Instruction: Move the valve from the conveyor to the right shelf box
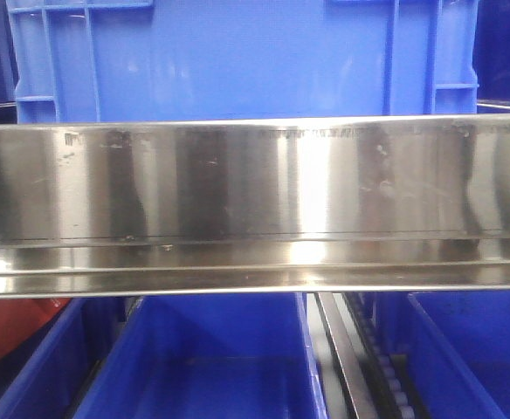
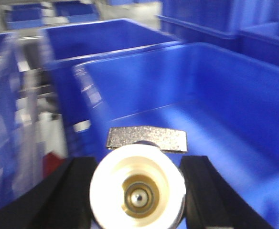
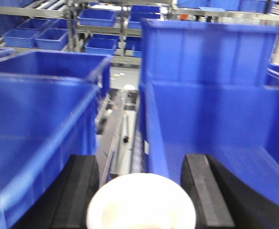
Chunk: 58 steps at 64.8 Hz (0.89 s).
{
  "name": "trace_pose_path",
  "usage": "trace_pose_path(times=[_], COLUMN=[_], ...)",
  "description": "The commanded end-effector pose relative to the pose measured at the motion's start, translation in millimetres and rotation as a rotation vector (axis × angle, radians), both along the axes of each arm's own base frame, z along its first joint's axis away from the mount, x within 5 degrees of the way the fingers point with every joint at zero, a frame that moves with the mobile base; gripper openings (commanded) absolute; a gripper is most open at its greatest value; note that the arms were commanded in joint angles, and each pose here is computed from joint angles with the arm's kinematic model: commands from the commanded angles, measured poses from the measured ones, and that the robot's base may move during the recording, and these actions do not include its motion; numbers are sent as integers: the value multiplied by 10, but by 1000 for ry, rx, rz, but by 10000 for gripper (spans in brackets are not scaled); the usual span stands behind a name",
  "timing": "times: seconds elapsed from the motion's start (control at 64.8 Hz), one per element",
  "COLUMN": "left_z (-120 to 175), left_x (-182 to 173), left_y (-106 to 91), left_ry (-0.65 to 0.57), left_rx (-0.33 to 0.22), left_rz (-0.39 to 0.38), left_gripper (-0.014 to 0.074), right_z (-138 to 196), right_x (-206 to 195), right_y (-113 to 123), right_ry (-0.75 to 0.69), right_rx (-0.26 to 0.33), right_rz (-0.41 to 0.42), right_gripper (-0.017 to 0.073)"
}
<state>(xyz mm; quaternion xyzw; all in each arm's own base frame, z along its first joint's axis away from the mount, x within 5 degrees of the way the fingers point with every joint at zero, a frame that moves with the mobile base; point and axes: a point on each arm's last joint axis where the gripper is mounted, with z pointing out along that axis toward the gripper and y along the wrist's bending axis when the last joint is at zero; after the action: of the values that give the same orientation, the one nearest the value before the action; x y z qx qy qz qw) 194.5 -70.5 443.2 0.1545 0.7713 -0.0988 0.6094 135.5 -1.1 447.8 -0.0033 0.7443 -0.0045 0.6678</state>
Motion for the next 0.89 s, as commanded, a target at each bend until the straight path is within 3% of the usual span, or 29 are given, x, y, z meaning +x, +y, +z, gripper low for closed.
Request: trace_pose_path(times=[0.0,0.077,0.262,0.463,0.617,0.879], left_z=[171,208,306,190,0,-203], left_x=[210,416,834,1148,1307,1455], left_y=[-168,-296,-535,-682,-751,-814], left_ry=[-47,-30,20,85,140,196], left_rx=[-24,-35,-126,-125,-104,-82], left_rz=[-37,-53,-75,-80,-77,-73], left_gripper=[-111,-111,-111,-111,-111,-111], right_z=[259,333,367,255,119,-237], right_x=[136,311,773,1220,1530,1951], right_y=[57,143,466,928,1145,1306], right_ry=[-106,-95,-50,-32,-37,1], right_rx=[-13,-10,-8,-7,-5,-12], right_rz=[39,88,221,352,383,380], right_gripper=[-160,-160,-160,-160,-160,-160])
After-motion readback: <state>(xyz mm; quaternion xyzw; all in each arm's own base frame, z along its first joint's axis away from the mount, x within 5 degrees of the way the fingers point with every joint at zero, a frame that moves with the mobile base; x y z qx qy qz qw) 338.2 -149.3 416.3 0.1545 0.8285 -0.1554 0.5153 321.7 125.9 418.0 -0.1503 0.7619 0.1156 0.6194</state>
